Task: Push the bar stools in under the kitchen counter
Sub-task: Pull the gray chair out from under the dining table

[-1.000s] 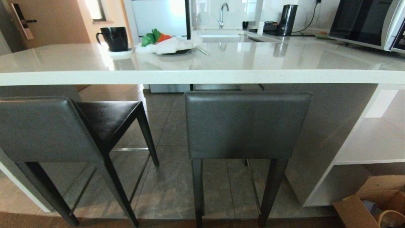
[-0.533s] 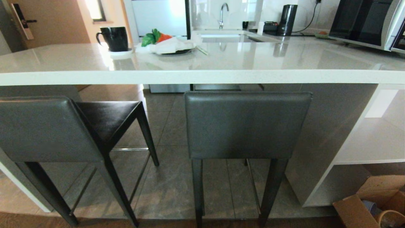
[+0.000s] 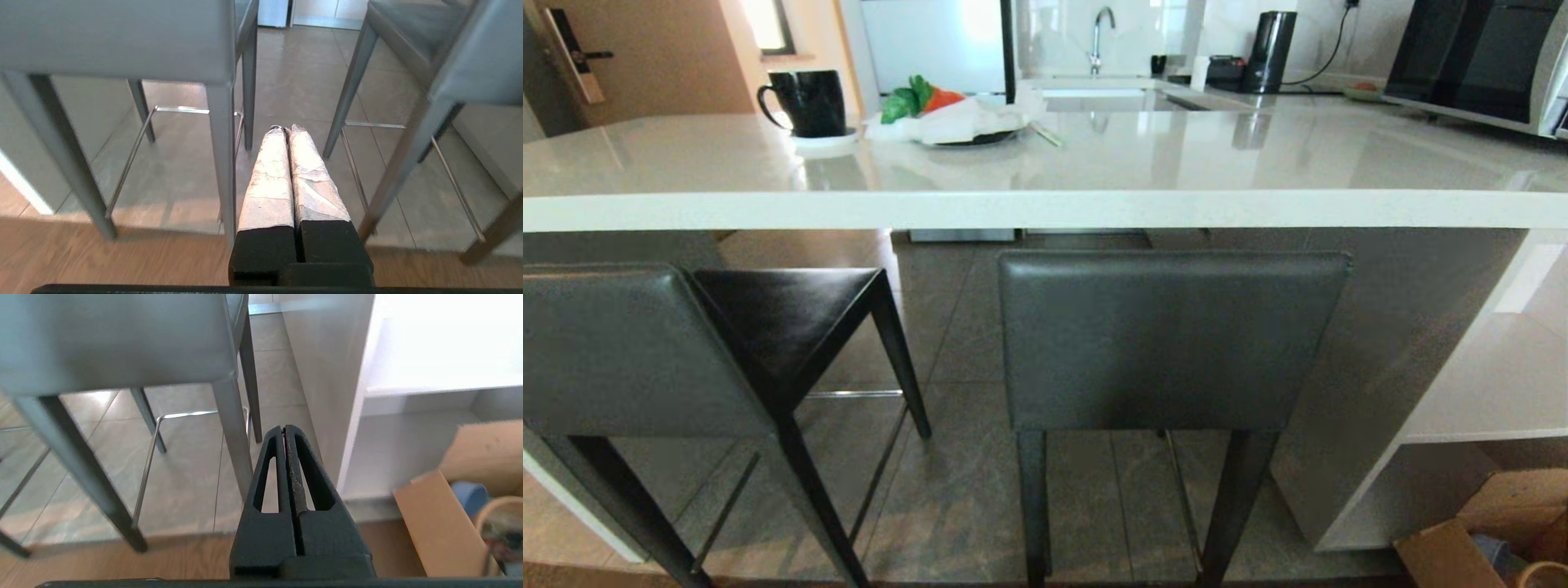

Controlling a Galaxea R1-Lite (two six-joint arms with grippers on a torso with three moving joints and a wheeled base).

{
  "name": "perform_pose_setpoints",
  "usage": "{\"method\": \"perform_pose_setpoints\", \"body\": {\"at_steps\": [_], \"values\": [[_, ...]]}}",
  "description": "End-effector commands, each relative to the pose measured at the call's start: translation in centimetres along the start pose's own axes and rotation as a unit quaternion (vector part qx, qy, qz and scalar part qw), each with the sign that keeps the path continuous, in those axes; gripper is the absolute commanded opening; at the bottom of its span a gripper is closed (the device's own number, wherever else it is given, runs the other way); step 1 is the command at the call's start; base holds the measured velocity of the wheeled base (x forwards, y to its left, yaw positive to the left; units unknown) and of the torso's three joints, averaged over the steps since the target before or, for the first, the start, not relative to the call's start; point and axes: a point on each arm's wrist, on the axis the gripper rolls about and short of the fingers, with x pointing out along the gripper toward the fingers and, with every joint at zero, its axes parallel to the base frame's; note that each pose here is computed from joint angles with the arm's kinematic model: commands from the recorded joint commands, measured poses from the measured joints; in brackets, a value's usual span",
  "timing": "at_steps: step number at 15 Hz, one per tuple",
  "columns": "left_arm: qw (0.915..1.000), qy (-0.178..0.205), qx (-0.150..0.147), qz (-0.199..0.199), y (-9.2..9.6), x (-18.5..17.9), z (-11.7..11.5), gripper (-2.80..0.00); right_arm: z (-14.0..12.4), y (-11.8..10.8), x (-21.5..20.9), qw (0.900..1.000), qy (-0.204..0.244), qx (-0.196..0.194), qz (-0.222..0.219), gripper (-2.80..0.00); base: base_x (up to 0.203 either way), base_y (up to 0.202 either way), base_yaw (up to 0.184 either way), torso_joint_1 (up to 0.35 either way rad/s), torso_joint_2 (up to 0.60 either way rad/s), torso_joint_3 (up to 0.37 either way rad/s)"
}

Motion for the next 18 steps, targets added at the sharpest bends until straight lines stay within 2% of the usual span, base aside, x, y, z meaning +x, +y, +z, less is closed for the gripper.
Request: {"method": "perform_pose_setpoints", "body": {"at_steps": [1,5,18], "values": [[1.0000,0.002,0.000,0.000,0.00,0.03,-0.08,-2.80,0.00,0.00,0.01,1.000,0.001,0.000,0.000,-2.80,0.197,0.000,0.005,0.002,0.00,0.002],[1.0000,0.002,0.000,0.000,0.00,0.03,-0.08,-2.80,0.00,0.00,0.01,1.000,0.001,0.000,0.000,-2.80,0.174,0.000,0.003,0.003,0.00,0.002],[1.0000,0.002,0.000,0.001,0.01,0.03,-0.08,-2.80,0.00,0.00,0.01,1.000,0.001,0.000,0.000,-2.80,0.000,0.000,0.000,0.000,0.00,0.000]]}}
